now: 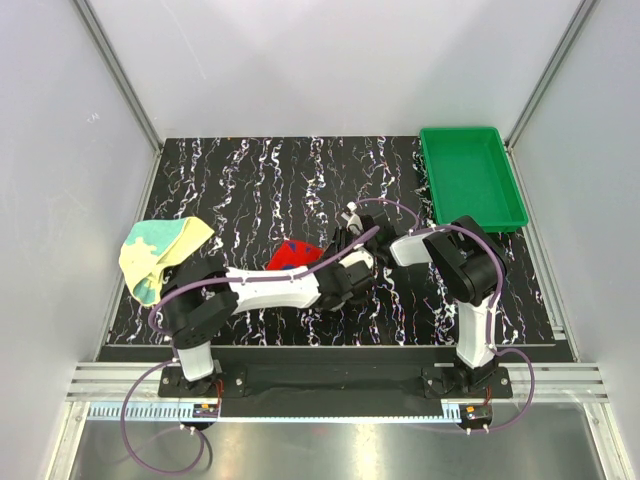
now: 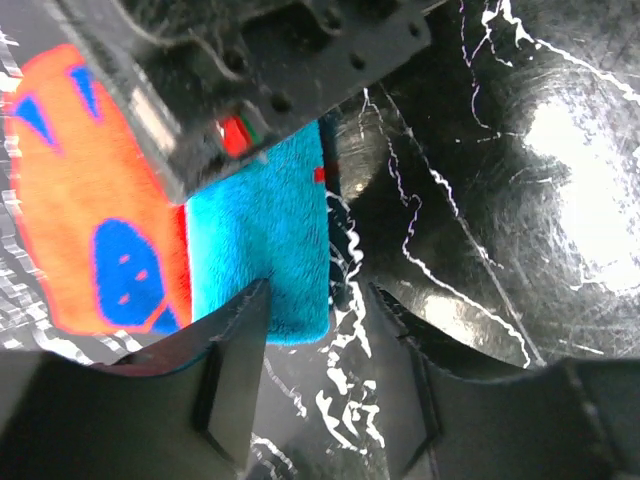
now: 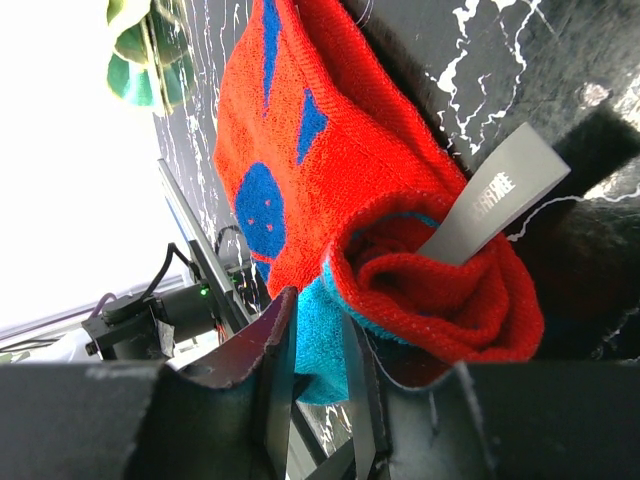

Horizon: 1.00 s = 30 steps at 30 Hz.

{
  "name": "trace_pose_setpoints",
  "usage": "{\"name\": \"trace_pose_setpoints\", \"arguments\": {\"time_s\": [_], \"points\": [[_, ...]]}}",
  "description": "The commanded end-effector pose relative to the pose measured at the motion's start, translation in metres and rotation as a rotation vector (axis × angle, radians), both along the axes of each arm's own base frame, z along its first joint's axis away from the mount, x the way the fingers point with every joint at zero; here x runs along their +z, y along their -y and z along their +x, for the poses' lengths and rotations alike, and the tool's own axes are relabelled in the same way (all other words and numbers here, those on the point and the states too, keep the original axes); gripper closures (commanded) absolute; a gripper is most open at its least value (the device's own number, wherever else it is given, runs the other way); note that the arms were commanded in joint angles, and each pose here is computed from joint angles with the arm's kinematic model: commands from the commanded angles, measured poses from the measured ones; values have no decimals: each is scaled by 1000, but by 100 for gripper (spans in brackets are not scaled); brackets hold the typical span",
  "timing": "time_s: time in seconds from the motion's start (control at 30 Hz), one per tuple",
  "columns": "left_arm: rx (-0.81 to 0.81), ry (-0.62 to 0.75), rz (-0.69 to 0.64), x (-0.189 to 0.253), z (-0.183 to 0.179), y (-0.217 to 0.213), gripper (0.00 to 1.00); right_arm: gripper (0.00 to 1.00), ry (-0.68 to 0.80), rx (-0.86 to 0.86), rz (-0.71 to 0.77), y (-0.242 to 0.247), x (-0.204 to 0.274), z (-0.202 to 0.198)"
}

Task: Roll the towels
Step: Roll the towel

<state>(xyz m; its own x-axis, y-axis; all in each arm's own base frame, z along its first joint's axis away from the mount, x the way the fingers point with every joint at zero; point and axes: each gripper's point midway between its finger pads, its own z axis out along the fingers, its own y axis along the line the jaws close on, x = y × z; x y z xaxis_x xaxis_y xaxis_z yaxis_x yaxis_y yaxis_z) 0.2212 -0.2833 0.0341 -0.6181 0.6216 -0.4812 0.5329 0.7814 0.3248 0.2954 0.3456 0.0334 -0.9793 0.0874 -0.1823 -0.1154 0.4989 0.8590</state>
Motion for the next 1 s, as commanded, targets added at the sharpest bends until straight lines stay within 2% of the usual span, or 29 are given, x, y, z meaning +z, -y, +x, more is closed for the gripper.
{"name": "trace_pose_setpoints", "arguments": {"time_s": [0.0, 0.17, 0.37, 0.83, 0.97], "points": [[36, 148, 19, 39, 17, -1, 50, 68, -69, -11, -119, 11, -42, -13], [47, 166, 43, 41, 19, -3, 45, 68, -72, -10, -120, 11, -44, -14], [50, 129, 114, 15, 16, -10, 43, 68, -72, -7, -118, 11, -44, -14], [56, 19, 121, -20, -11, -23, 44, 68, -87, -9, -125, 11, -49, -15], [52, -9, 138, -32, -19, -27, 47, 69, -87, -9, -125, 11, -49, -14]]}}
